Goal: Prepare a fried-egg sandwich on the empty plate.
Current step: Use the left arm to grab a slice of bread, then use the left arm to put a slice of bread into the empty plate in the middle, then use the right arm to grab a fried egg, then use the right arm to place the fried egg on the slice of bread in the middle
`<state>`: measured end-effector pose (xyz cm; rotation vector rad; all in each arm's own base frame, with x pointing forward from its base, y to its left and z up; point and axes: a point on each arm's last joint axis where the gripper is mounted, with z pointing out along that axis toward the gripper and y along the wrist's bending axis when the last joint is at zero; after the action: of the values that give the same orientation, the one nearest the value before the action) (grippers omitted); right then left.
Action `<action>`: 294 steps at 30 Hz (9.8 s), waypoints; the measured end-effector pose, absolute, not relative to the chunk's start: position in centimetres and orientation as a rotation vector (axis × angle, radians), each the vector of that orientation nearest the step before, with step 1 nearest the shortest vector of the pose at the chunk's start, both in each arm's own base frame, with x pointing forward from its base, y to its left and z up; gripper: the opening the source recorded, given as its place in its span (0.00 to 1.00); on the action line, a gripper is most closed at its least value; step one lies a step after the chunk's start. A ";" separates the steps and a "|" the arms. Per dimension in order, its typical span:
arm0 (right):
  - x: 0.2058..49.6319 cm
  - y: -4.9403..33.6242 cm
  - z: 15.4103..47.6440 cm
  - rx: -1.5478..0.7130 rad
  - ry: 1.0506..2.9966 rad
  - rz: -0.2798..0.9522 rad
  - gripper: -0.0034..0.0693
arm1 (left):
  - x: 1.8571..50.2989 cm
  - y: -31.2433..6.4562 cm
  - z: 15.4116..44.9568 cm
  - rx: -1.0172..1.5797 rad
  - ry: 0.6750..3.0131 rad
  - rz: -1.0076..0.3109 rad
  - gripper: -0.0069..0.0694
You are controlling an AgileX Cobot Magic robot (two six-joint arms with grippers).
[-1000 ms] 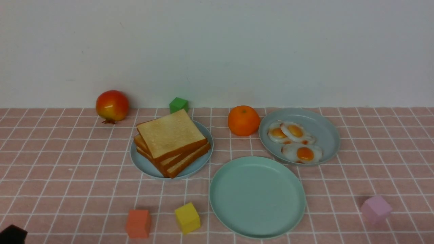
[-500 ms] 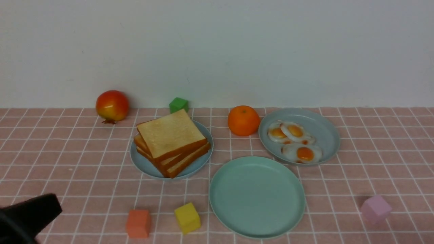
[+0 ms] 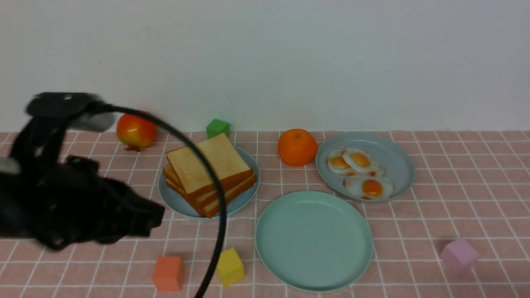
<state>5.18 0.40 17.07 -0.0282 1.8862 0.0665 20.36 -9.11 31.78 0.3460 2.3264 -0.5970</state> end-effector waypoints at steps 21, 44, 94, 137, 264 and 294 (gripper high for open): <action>5.5 0.7 20.6 0.386 1.555 0.522 0.33 | 22.2 -10.4 31.1 0.526 2.357 -0.626 0.11; 3.7 3.3 39.0 -0.325 2.047 0.397 0.08 | 36.9 -16.2 24.3 0.960 2.480 -0.035 0.25; 3.8 3.6 39.5 -0.372 1.979 0.400 0.11 | 31.4 -22.1 30.3 1.086 2.239 -0.137 0.14; 2.5 3.5 39.2 -0.399 1.996 0.396 0.14 | 28.4 -31.1 20.1 1.444 2.226 -0.180 0.16; 29.3 24.5 29.4 -0.847 2.662 -0.072 0.16 | 6.6 -7.5 33.9 0.594 1.891 -0.738 0.11; 29.2 28.0 22.2 -0.895 2.469 -0.280 0.16 | 6.6 -7.5 33.8 0.582 1.906 -0.736 0.11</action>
<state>29.23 27.99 22.19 -0.8945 2.4686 -0.2797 6.57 -7.47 33.81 0.5824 1.9058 -0.7361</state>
